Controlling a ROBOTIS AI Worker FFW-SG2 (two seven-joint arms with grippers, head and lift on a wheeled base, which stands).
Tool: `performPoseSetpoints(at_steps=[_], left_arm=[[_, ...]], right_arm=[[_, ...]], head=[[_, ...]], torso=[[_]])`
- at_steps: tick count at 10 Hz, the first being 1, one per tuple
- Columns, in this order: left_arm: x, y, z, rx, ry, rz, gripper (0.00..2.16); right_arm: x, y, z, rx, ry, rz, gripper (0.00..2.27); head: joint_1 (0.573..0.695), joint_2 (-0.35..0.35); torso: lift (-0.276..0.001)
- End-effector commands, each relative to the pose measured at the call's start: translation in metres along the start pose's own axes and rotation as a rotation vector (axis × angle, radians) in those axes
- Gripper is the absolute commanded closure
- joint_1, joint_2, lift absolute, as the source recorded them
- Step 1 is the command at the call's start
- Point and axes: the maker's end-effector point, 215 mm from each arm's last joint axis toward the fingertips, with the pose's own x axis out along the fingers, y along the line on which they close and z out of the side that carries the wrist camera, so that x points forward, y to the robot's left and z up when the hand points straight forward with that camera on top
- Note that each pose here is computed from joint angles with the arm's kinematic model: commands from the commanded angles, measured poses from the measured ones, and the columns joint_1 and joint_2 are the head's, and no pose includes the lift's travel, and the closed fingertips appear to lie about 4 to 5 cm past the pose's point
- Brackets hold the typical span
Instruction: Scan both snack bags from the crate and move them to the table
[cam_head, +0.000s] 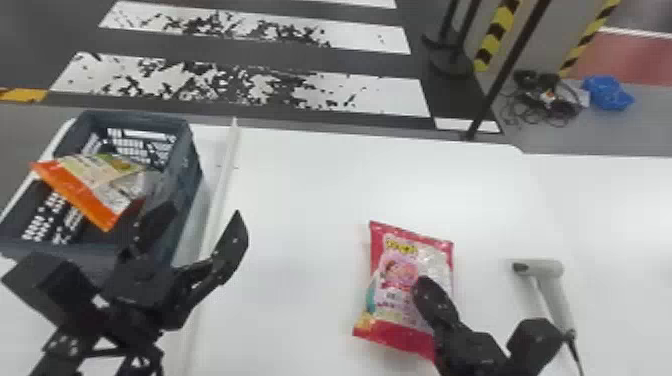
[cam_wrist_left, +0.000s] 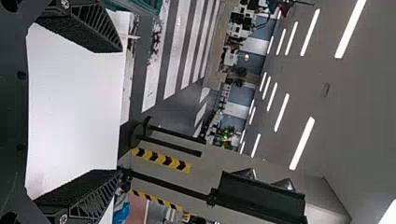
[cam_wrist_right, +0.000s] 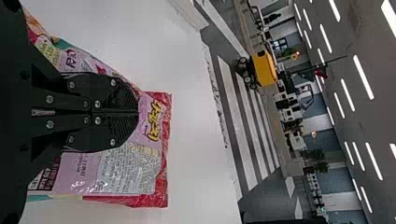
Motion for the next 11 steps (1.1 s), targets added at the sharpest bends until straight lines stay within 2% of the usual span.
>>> performPoseSetpoints(at_steps=[1, 4, 8, 11], left_arm=[[-0.001, -0.004, 0.0, -0.004, -0.004, -0.006, 0.07], [-0.002, -0.01, -0.001, -0.01, -0.008, -0.016, 0.07], [-0.002, -0.015, -0.002, -0.012, -0.006, -0.027, 0.07], [-0.002, -0.016, -0.003, -0.008, -0.003, -0.032, 0.07]], right_arm=[[-0.007, 0.003, -0.008, 0.004, 0.006, 0.009, 2.25], [-0.009, -0.006, -0.022, -0.001, 0.02, -0.001, 2.25], [0.014, -0.022, -0.009, -0.05, 0.001, -0.014, 2.25], [0.026, -0.041, -0.01, -0.085, 0.027, -0.017, 2.25]], head=[[0.695, -0.116], [0.695, -0.126], [0.695, -0.146], [0.695, -0.173]], torso=[[-0.087], [-0.087], [-0.087], [-0.087]])
